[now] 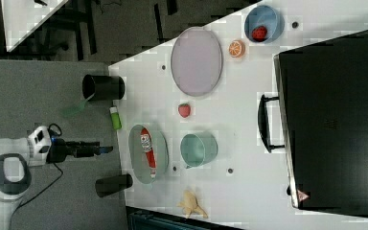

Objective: Pick ketchup from strainer and place it on the table

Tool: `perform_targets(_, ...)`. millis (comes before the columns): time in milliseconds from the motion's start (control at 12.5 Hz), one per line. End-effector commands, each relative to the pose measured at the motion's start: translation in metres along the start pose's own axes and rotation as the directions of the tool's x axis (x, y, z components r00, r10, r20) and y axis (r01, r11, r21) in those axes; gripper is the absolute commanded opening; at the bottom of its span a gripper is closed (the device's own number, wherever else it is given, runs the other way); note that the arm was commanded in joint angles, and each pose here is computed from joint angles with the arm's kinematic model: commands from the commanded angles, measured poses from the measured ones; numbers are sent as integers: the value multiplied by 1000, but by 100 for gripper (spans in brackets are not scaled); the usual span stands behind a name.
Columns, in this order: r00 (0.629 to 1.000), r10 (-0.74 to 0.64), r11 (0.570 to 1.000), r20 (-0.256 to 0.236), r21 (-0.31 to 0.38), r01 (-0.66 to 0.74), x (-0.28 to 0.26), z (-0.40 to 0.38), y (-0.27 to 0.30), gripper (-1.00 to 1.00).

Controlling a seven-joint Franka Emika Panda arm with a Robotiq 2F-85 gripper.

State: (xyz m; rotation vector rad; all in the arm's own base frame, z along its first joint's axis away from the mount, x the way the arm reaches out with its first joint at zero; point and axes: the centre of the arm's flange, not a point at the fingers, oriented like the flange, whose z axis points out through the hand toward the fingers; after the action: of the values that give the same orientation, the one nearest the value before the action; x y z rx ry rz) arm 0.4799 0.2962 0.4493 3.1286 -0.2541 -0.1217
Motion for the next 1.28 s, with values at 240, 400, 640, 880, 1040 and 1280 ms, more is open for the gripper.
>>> perform_targets(240, 998, -58, 995, -2, 84, 58, -25, 47, -55, 100)
perform_targets(400, 997, -75, 991, -28, 114, 77, -26, 81, -64, 100)
perform_targets(640, 993, -106, 983, -49, 143, 112, -30, 137, -62, 100)
perform_targets(880, 994, -101, 970, -32, 219, 105, -37, 188, -61, 100)
perform_targets(1040, 996, -90, 962, -6, 259, 88, -37, 215, -63, 100)
perform_targets(1280, 996, -78, 960, 51, 272, 61, -38, 251, -61, 100)
